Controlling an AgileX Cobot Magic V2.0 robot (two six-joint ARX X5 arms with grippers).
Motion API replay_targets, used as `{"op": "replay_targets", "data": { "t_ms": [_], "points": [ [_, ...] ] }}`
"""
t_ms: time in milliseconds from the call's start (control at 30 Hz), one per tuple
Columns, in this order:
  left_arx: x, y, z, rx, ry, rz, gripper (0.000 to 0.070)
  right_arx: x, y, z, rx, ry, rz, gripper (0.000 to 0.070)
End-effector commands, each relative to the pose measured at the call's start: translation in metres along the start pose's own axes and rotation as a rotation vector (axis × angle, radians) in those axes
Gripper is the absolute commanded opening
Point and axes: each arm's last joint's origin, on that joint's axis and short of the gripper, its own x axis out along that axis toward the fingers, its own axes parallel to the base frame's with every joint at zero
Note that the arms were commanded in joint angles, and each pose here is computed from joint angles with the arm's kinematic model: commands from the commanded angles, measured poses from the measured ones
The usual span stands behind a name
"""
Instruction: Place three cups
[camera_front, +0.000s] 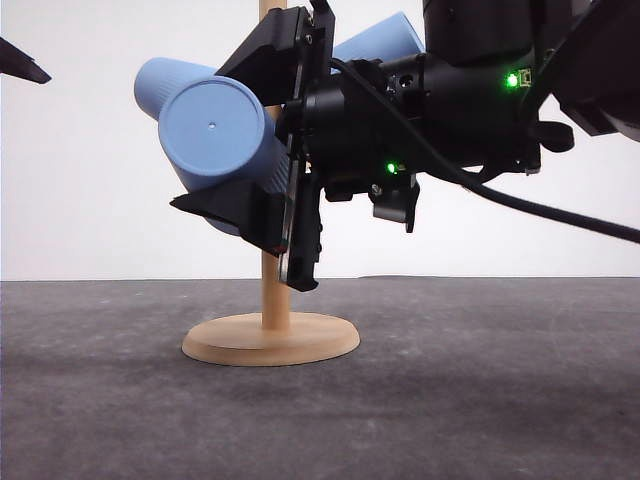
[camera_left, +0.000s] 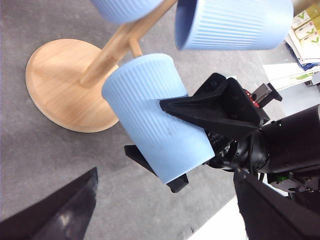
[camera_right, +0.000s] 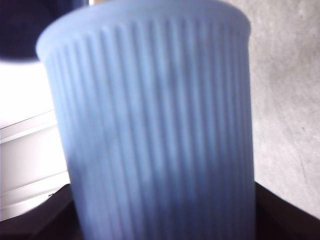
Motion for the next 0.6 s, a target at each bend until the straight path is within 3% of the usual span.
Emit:
{"op": "replay_targets", "data": {
  "t_ms": [0,567],
  "points": [
    [-0.0005,-0.0017,0.0028,0.022,-0.009,-0.003,0.0518,0.0012,0.0030,-0.0010,0.002,0.007,0.021,0.0400],
    [-0.0005,-0.0019,0.0032,0.025,-0.013,-0.005,0.0518,-0.0075,-0.0068,0.0016,0.012,-0.056,0.007,0.0400]
  ]
}}
